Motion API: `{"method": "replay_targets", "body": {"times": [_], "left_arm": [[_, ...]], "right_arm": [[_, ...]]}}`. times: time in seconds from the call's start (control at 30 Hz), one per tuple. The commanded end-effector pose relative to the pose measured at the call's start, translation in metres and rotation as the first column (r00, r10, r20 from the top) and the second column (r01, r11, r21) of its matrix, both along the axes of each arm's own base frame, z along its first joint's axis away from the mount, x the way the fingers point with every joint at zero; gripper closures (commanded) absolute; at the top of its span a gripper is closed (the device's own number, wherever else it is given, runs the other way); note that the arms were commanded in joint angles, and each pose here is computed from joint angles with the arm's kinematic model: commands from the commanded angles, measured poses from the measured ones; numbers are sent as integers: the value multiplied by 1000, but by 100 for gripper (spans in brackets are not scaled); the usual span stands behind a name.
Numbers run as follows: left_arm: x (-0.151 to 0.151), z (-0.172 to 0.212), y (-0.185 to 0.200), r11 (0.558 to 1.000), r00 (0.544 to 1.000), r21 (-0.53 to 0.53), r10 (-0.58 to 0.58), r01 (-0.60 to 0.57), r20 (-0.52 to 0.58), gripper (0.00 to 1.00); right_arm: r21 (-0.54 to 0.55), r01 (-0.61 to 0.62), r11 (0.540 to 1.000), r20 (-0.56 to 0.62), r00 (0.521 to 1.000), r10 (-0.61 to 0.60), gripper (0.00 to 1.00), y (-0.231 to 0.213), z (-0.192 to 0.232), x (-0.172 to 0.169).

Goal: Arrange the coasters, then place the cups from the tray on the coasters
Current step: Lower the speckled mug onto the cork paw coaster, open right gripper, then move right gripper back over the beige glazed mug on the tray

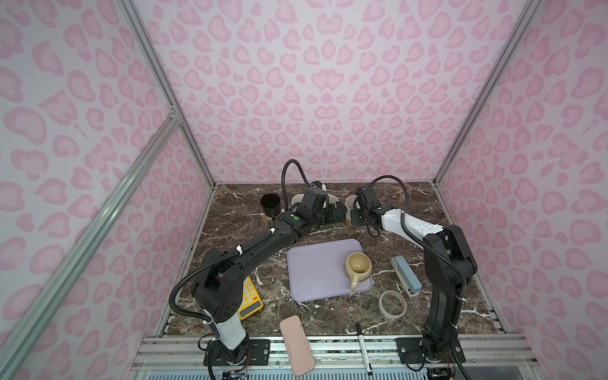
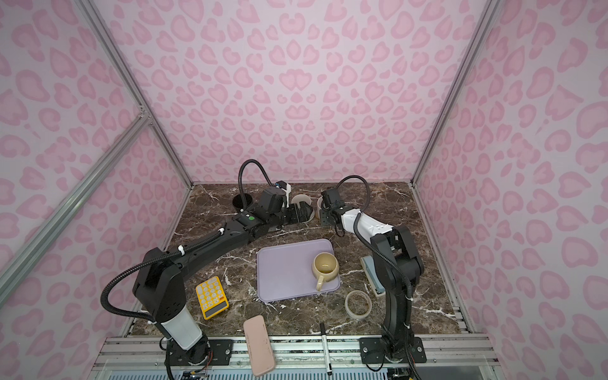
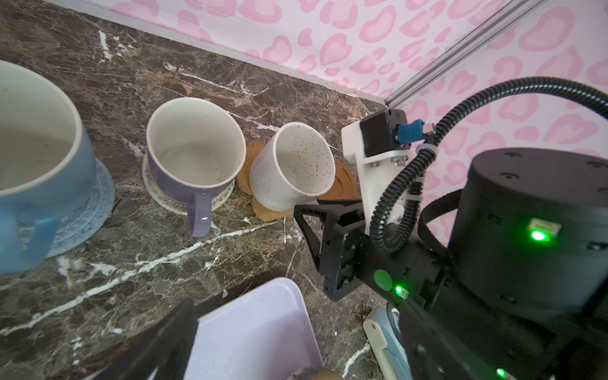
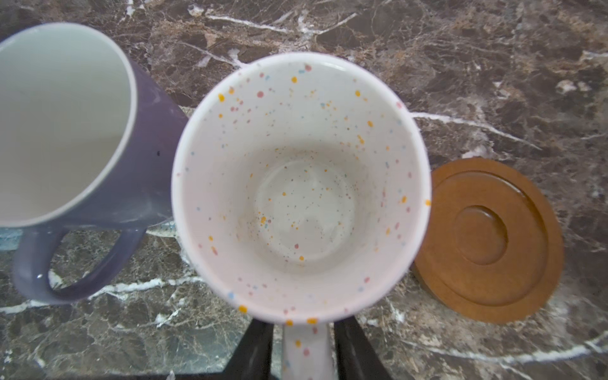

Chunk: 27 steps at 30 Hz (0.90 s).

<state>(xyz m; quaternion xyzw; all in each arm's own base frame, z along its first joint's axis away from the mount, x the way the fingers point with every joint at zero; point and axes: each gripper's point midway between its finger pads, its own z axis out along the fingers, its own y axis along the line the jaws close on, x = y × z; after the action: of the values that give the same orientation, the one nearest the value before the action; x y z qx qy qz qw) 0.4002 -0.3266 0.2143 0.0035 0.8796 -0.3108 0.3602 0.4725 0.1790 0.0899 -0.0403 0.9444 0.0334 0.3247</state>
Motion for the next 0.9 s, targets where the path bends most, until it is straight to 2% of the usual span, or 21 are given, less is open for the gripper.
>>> {"method": "replay_targets", "body": {"times": [0.0, 0.17, 0.2, 0.33, 0.37, 0.43, 0.57, 0.67, 0.77, 0.87], "left_arm": [[1, 14, 2, 1000, 999, -21, 10, -9, 45, 3], [-4, 24, 5, 999, 998, -33, 7, -6, 58, 3], [-8, 14, 9, 1000, 999, -19, 6, -6, 43, 3], [-18, 20, 16, 1000, 999, -28, 4, -2, 55, 3], [-21, 23, 17, 1000, 998, -32, 2, 0, 58, 3], [-28, 27, 23, 999, 998, -36, 4, -2, 66, 3], [-44, 30, 37, 999, 997, -41, 1, 2, 74, 3], [-61, 29, 44, 998, 997, -52, -17, 21, 73, 3], [-81, 24, 47, 995, 995, -65, -78, 82, 60, 3], [-99, 24, 55, 995, 993, -59, -77, 82, 87, 3]], "right_arm": [[-1, 12, 1000, -10, 1000, -12, 63, -1, -1, -2], [2, 23, 1000, 8, 1000, -23, 57, -2, 11, -6], [3, 27, 1000, 17, 999, -27, 55, -2, 16, -7], [27, 32, 999, 24, 999, -33, 40, -4, 31, -18], [34, 35, 999, 29, 999, -36, 31, -4, 36, -20], [58, 46, 997, 54, 997, -49, 4, -7, 49, -28], [75, 58, 995, 85, 994, -64, 2, -15, 72, -48], [38, 63, 997, 116, 991, -67, 2, -21, 86, -68], [59, 4, 998, 156, 988, -14, 2, -11, 96, -88], [121, -80, 989, 164, 985, 60, 2, -4, 92, -110]]}}
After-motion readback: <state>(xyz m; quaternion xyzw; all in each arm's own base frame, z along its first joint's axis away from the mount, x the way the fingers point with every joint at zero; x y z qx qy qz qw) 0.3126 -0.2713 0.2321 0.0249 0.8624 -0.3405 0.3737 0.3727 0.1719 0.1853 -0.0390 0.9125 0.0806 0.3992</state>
